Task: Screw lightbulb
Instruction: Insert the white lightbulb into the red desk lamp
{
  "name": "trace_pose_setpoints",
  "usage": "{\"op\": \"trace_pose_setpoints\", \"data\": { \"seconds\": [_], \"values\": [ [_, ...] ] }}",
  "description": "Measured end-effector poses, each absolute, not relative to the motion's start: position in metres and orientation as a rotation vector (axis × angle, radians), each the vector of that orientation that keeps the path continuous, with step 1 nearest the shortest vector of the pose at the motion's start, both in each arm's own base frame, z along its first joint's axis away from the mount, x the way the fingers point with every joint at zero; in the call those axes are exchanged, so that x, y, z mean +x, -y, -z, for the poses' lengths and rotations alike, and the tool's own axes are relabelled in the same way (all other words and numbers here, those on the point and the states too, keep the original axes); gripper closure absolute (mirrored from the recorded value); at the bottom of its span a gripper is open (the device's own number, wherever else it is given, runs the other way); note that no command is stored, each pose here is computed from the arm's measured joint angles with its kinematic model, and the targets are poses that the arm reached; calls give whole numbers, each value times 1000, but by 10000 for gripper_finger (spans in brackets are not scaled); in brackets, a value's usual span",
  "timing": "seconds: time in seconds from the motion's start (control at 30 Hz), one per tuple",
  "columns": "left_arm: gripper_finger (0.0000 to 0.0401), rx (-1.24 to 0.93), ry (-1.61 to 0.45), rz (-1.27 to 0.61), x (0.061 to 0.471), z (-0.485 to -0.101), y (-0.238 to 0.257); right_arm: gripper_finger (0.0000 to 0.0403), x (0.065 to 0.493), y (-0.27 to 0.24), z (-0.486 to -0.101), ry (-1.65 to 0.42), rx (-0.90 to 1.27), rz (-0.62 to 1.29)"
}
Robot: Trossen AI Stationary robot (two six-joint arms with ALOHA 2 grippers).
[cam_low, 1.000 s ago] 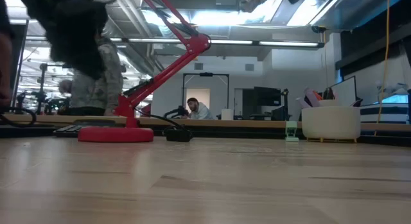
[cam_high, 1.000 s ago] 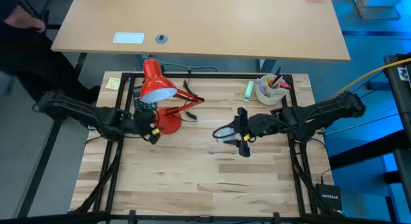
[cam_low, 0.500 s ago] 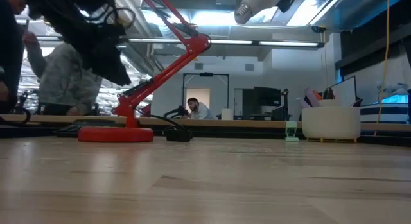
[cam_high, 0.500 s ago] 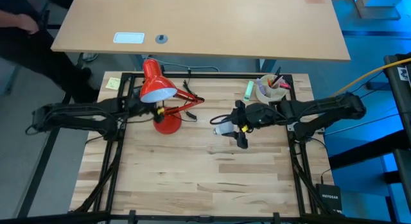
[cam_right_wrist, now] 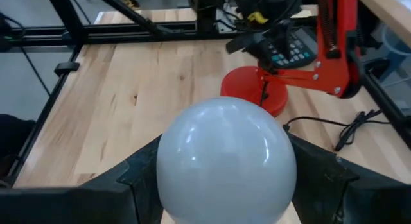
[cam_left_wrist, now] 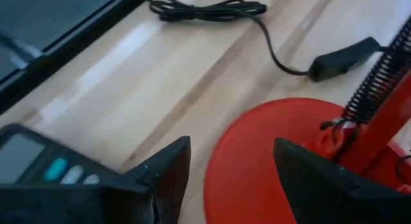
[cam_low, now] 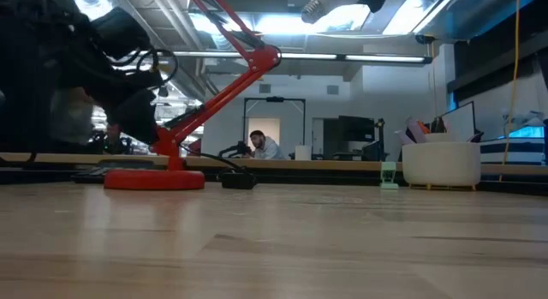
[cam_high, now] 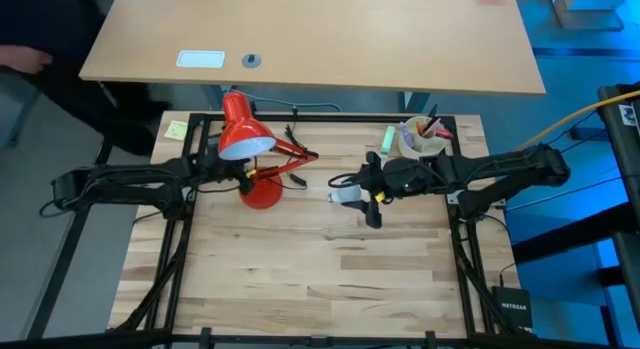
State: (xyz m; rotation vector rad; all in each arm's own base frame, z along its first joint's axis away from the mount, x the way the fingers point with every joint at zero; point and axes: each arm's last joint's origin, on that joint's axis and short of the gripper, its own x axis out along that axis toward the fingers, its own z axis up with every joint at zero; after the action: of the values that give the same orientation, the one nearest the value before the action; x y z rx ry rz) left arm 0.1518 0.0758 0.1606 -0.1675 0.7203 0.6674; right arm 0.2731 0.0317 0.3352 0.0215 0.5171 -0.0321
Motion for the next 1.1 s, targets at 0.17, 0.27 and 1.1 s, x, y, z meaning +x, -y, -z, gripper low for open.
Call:
{"op": "trace_pose_setpoints", "data": {
  "seconds": [0.17,0.27,1.1],
  "values": [
    [187,-179,-723,-633,151,-149,-74,146,274,-31,-336,-504,22,52],
    [187,-238,-713,-552,153,-148,-69,146,274,-31,-336,-503,19,65],
    [187,-340,-735,-334,174,-150,-26,146,275,-29,-346,-407,7,135]
  ]
}}
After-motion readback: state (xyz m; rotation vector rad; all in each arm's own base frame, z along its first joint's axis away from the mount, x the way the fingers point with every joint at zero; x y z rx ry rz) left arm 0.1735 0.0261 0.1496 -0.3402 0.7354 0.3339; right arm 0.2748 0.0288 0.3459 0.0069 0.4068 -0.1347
